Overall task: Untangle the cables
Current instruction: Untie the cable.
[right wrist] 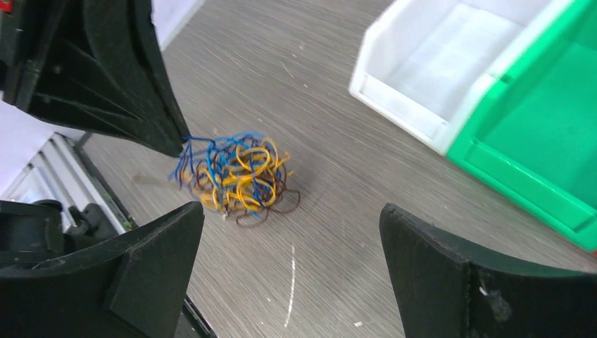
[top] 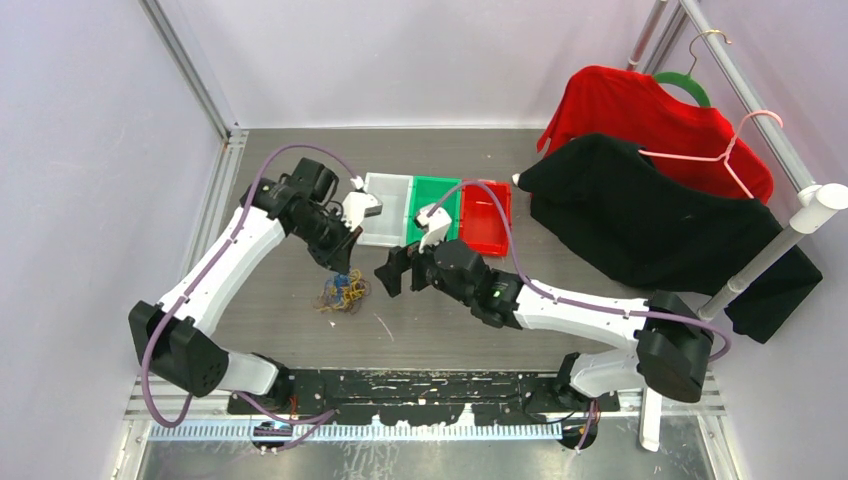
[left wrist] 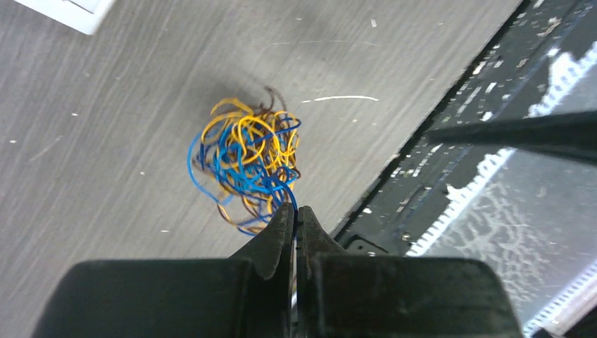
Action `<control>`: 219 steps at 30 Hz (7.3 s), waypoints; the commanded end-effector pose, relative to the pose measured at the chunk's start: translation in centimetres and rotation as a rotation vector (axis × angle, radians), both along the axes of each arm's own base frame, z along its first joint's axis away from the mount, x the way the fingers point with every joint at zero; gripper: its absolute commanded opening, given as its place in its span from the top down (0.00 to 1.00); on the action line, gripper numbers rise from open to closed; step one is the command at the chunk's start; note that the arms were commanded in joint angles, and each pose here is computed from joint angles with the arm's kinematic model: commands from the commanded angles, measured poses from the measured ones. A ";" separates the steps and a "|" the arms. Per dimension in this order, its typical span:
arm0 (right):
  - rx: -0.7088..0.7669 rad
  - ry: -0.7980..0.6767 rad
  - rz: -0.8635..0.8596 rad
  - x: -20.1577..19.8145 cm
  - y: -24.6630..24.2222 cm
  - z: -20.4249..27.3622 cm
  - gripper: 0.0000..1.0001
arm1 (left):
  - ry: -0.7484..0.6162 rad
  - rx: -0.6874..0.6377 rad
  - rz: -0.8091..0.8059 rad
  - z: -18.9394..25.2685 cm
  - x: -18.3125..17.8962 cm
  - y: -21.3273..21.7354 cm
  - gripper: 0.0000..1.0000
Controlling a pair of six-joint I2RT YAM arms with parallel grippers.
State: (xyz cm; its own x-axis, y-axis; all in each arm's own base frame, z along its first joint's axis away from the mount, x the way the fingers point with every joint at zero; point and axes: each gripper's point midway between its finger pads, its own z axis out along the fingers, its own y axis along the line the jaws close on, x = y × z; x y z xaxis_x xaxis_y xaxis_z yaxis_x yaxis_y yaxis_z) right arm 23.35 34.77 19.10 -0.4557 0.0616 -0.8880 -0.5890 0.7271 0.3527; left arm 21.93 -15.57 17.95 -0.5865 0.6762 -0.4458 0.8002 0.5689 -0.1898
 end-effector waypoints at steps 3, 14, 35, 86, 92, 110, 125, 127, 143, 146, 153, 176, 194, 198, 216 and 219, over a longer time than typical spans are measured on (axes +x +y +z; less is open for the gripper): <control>0.182 -0.145 0.100 -0.8 3.5 5.6 0.00 | 0.094 -0.131 0.025 4.0 -3.1 -1.5 1.00; 0.271 -0.115 0.109 -1.4 4.4 5.1 0.01 | 0.108 -0.249 -0.031 7.6 -4.9 -2.7 1.00; 0.402 -0.115 0.091 -0.9 5.5 6.1 0.03 | 0.124 -0.311 -0.051 10.1 -5.5 -4.0 1.00; 0.156 0.165 -0.175 -1.6 5.0 -13.2 0.27 | -1.153 -0.625 0.277 41.1 0.8 1.5 1.00; 0.109 0.187 -0.209 -2.3 4.3 -15.2 0.27 | -1.446 -0.668 0.439 48.5 0.0 5.8 1.00; 0.170 0.091 -0.116 -3.0 4.1 -7.0 0.00 | -1.389 -0.678 0.245 46.0 -2.4 3.8 1.00; 0.237 0.048 0.317 -7.1 12.2 0.7 0.12 | -1.172 -0.571 0.215 37.6 -2.2 3.0 1.00; 0.242 0.056 0.343 -7.5 12.8 0.6 0.16 | -1.155 -0.575 0.207 37.3 -2.4 2.9 1.00; 0.283 0.074 0.320 -5.0 19.0 -0.7 0.29 | -1.145 -0.600 0.182 37.9 -2.8 2.4 1.00; 0.280 0.078 0.316 -4.7 19.8 -1.3 0.32 | -1.157 -0.592 0.184 38.0 -2.8 2.6 1.00; 0.191 0.061 0.188 -1.8 20.8 -4.2 0.53 | -1.198 -0.627 0.176 40.3 -3.4 2.6 1.00; -0.017 0.090 0.010 -1.7 11.8 -13.3 0.52 | -2.025 -0.874 0.542 62.5 -10.7 13.4 1.00; 0.082 0.034 0.011 -2.0 9.7 -6.4 0.67 | -0.695 -0.288 0.111 17.9 -1.6 1.5 0.58; 0.123 0.048 0.029 -2.4 9.9 -5.8 0.75 | -0.481 -0.298 0.071 12.8 -3.4 0.0 0.39; 0.208 0.053 0.165 -4.5 11.1 -2.9 0.99 | -0.366 -0.098 -0.342 1.1 -3.6 0.3 0.47; 0.219 0.048 0.198 -4.9 11.4 -2.6 0.99 | -0.375 -0.116 -0.428 1.5 -3.7 0.1 0.45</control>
